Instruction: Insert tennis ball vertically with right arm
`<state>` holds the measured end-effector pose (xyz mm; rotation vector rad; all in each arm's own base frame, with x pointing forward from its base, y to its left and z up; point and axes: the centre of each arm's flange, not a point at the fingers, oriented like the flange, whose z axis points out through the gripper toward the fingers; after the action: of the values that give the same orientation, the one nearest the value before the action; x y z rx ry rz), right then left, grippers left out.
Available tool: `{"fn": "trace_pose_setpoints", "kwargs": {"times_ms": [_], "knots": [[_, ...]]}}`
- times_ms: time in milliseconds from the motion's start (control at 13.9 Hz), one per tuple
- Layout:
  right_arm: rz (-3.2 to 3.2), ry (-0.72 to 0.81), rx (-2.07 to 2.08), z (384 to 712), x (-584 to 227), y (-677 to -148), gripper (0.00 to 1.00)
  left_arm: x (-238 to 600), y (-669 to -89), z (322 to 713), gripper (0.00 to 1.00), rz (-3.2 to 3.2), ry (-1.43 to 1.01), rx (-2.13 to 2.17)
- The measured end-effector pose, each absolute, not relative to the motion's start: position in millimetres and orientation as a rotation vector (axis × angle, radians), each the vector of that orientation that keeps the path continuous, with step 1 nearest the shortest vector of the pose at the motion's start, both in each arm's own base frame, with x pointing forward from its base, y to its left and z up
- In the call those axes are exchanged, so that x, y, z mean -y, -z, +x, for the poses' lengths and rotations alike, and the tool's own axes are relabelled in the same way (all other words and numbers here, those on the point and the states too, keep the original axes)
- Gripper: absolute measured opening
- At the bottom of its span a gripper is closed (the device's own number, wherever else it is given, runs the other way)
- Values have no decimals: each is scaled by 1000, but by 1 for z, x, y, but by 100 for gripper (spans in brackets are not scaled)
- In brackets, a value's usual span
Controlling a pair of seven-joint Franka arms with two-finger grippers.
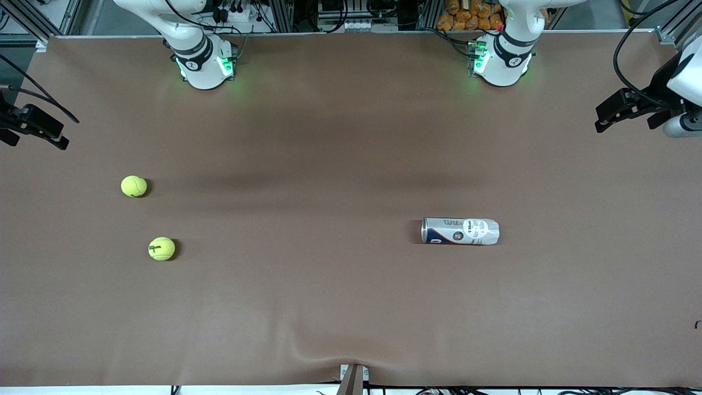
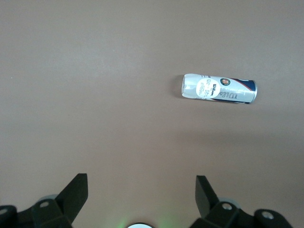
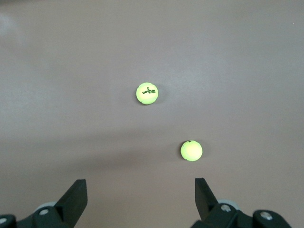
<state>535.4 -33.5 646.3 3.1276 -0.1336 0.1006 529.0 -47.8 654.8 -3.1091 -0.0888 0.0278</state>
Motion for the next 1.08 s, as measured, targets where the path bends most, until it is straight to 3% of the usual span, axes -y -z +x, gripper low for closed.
{"fn": "trace_pose_setpoints", "kwargs": {"times_ms": [1076], "knots": [[3128, -98, 135, 535, 34, -646, 100, 51, -640, 529, 100, -3101, -138, 70]]}}
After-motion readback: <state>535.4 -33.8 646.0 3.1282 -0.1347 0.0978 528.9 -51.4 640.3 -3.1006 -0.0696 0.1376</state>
